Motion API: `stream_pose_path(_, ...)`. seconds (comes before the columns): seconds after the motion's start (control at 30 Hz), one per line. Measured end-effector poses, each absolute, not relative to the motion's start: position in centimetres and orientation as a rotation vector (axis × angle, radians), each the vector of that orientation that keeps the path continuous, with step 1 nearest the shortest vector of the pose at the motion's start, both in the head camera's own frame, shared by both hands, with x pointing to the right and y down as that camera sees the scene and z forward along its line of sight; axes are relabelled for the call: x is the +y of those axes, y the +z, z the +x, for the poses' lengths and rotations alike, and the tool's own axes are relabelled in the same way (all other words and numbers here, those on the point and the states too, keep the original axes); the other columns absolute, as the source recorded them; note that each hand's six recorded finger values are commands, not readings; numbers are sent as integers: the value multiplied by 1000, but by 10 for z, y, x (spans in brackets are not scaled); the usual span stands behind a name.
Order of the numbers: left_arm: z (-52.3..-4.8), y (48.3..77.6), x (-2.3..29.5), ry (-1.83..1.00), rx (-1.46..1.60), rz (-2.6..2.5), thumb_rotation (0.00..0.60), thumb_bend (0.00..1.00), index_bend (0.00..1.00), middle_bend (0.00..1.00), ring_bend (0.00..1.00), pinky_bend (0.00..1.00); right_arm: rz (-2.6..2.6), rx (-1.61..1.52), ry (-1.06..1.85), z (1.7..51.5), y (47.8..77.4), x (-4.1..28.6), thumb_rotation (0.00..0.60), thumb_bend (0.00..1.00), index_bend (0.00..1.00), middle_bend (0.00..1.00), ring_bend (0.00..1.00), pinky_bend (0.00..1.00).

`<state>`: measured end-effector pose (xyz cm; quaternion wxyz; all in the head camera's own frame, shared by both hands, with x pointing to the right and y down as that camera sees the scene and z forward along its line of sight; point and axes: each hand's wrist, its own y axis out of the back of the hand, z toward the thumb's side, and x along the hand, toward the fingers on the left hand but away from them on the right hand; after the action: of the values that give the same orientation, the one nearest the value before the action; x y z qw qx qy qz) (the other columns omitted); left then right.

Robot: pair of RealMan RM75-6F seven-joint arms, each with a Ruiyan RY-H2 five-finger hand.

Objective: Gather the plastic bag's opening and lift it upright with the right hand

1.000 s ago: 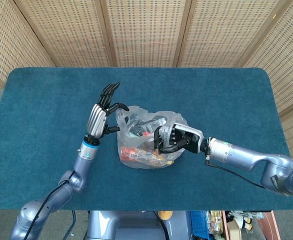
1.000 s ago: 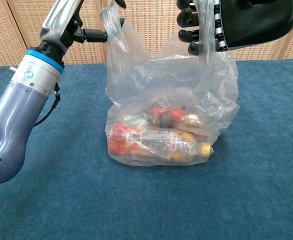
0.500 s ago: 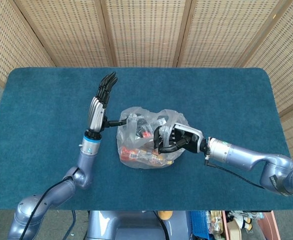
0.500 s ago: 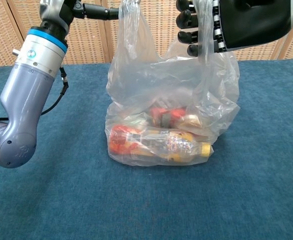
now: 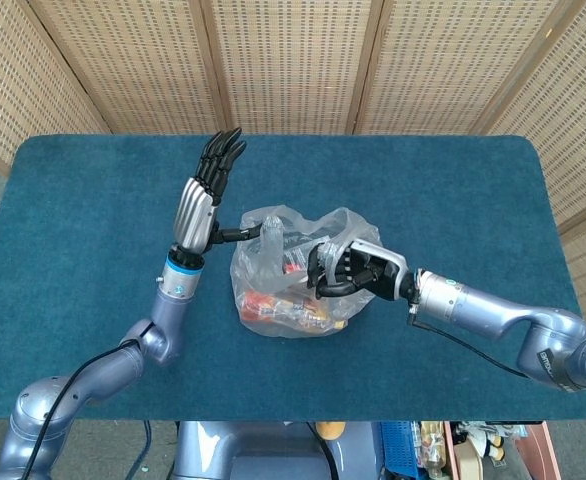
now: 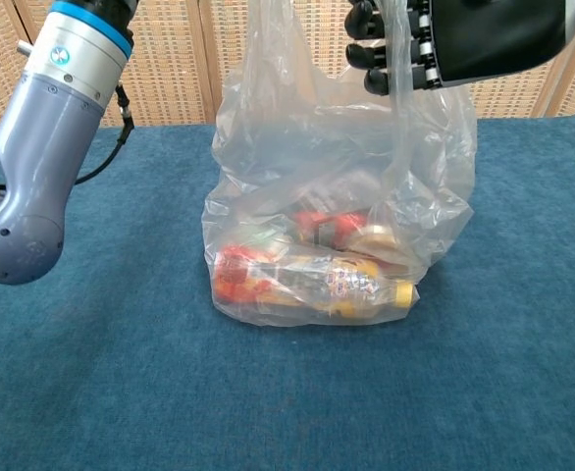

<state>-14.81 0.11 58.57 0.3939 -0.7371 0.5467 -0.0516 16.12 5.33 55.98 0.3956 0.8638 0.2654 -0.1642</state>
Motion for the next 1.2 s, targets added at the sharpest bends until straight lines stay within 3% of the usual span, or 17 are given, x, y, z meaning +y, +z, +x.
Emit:
stream_pose_path(0.27, -136, 564, -1, -131, 1280, -1816, 600, 151, 0, 0, 0, 0, 2165, 772, -347, 153, 554, 44, 600, 158, 502, 568, 382, 449)
stream_pose_path(0.6, -129, 533, -5, -121, 1229, -1760, 600, 151, 0, 0, 0, 0, 2148, 884, -347, 143, 555, 43, 600, 172, 499, 565, 349, 433)
stream_pose_path(1.2, -122, 529, -5, -164, 1198, -1763, 600, 151, 0, 0, 0, 0, 2084, 996, -240, 136, 558, 34, 600, 175, 490, 526, 300, 319)
